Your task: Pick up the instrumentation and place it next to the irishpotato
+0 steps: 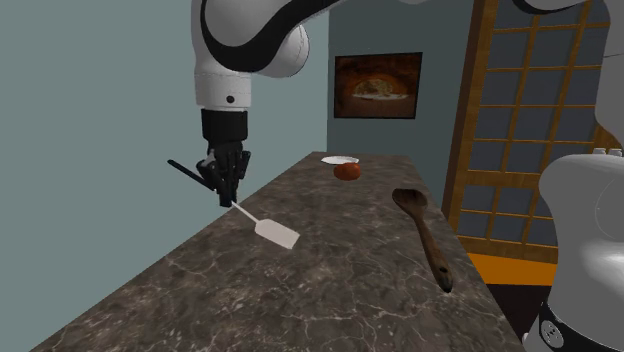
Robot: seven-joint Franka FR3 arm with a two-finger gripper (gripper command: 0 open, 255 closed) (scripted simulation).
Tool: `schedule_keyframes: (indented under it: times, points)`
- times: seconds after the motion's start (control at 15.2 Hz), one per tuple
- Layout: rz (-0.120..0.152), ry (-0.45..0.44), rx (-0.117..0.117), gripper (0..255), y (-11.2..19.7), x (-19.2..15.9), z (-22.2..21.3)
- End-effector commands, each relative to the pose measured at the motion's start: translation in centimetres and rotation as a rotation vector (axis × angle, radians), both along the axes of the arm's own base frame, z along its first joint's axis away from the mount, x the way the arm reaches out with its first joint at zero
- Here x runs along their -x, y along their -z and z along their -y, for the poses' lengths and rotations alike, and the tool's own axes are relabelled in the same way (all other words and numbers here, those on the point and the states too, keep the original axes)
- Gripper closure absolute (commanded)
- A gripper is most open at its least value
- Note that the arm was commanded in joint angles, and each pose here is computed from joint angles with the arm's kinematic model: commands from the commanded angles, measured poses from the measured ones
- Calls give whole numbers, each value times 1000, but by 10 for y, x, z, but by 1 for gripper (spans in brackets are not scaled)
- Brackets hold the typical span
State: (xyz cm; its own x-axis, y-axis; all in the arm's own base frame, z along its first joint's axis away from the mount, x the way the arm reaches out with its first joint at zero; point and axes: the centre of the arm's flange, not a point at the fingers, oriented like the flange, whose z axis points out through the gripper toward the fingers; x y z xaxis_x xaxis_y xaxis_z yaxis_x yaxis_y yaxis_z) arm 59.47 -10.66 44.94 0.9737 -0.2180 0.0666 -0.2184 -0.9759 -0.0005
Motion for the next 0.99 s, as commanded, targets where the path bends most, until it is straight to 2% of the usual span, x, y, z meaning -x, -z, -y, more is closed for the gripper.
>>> schedule_keyframes:
  times: [0.0, 0.33, 0.92]
  points:
    - [0, 0, 0, 255, -11, 0, 0]
    - [0, 0, 0, 255, -33, 0, 0]
    - [0, 0, 0, 255, -33, 72, 95]
